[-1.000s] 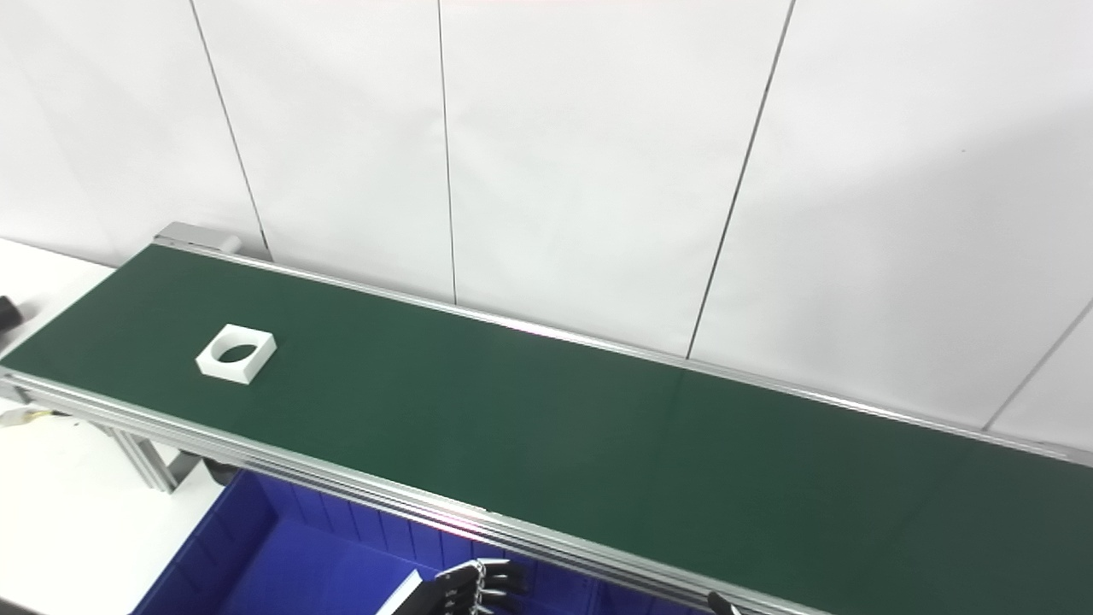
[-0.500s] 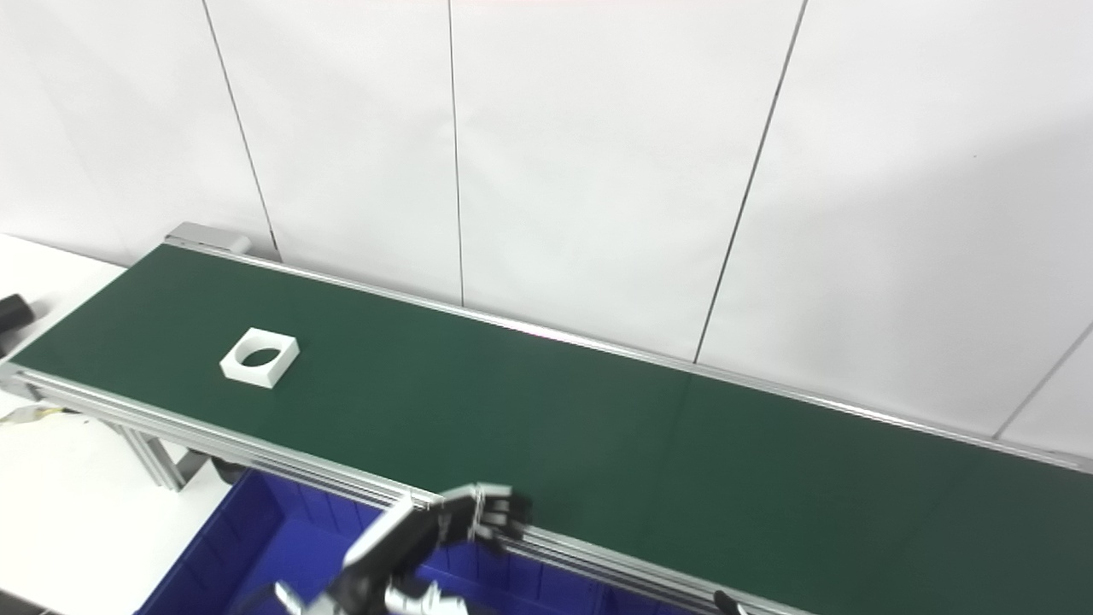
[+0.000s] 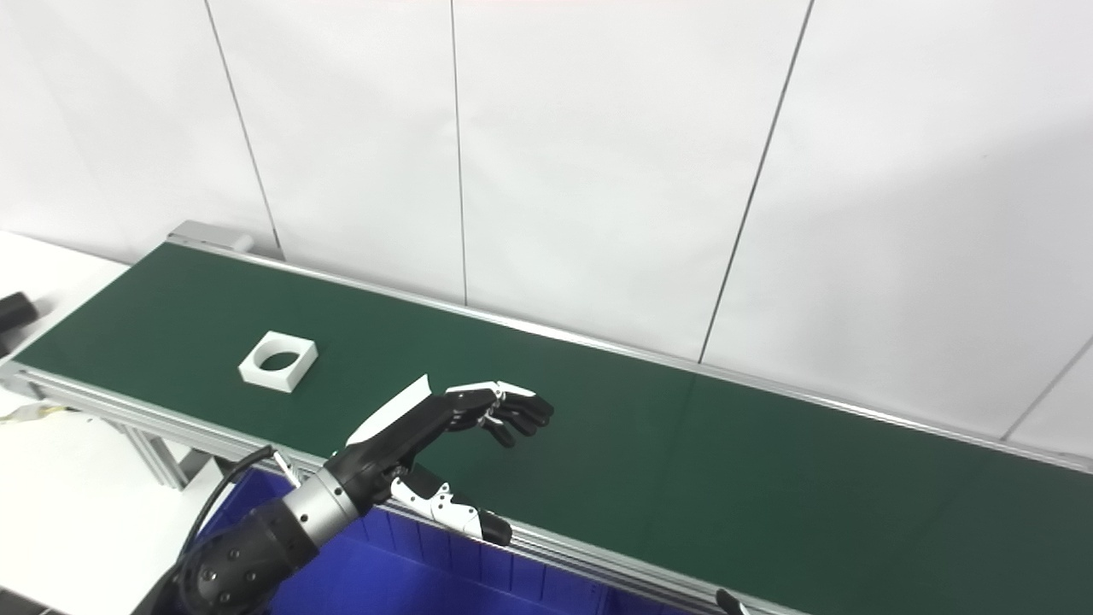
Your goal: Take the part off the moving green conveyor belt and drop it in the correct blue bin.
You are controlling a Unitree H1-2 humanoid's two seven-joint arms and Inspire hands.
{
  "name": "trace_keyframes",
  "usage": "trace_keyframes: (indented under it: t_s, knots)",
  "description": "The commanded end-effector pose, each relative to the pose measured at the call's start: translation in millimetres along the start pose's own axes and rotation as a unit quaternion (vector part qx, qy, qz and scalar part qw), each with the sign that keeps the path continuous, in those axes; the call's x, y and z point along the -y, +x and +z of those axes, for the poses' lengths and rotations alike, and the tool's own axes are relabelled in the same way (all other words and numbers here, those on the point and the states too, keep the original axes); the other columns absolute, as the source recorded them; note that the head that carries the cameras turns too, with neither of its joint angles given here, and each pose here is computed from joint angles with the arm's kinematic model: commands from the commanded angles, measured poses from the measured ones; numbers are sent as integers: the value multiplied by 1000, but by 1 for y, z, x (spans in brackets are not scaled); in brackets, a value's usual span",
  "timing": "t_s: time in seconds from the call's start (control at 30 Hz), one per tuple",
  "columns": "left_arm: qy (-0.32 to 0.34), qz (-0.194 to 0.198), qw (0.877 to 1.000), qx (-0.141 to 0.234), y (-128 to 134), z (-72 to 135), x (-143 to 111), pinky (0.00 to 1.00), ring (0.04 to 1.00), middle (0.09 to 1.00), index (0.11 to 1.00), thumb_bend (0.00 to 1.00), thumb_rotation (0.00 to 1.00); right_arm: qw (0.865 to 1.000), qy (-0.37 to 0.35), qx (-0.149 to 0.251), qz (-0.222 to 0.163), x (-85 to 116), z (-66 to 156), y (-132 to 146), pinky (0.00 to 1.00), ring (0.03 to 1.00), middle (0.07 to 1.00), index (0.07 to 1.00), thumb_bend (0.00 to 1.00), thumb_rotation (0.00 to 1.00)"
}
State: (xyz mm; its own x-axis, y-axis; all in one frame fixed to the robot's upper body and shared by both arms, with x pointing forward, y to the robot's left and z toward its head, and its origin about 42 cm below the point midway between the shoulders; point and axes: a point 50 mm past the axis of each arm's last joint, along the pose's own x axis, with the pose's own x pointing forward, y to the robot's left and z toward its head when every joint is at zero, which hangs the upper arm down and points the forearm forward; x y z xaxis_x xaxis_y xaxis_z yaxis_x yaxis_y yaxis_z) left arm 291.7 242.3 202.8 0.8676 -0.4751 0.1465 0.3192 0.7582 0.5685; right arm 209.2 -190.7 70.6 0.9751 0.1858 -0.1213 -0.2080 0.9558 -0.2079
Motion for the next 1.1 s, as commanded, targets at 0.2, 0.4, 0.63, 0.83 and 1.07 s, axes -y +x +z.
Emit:
trace_keyframes:
  t_s: [0.2, 0.4, 0.63, 0.83, 1.07]
  knots:
    - [80, -17, 997, -6, 39, 6, -40, 703, 790, 798, 783, 888, 357, 999, 2, 38, -6, -1, 12, 10, 694, 755, 796, 894, 154, 0]
    - [129, -36, 990, -34, 56, -2, -59, 741, 833, 825, 788, 897, 324, 999, 1, 42, -3, -2, 12, 15, 678, 746, 790, 883, 151, 0]
    - [215, -58, 971, -85, 77, -14, -82, 763, 867, 850, 800, 937, 372, 999, 0, 44, -2, -4, 12, 17, 662, 735, 780, 877, 151, 0]
    - [306, -73, 943, -110, 92, -30, -105, 786, 848, 847, 802, 878, 251, 999, 7, 45, -2, -5, 12, 16, 662, 733, 779, 880, 136, 0]
    - [361, -90, 919, -128, 101, -51, -127, 753, 819, 829, 791, 909, 201, 999, 6, 43, -2, -6, 12, 14, 673, 741, 786, 887, 140, 0]
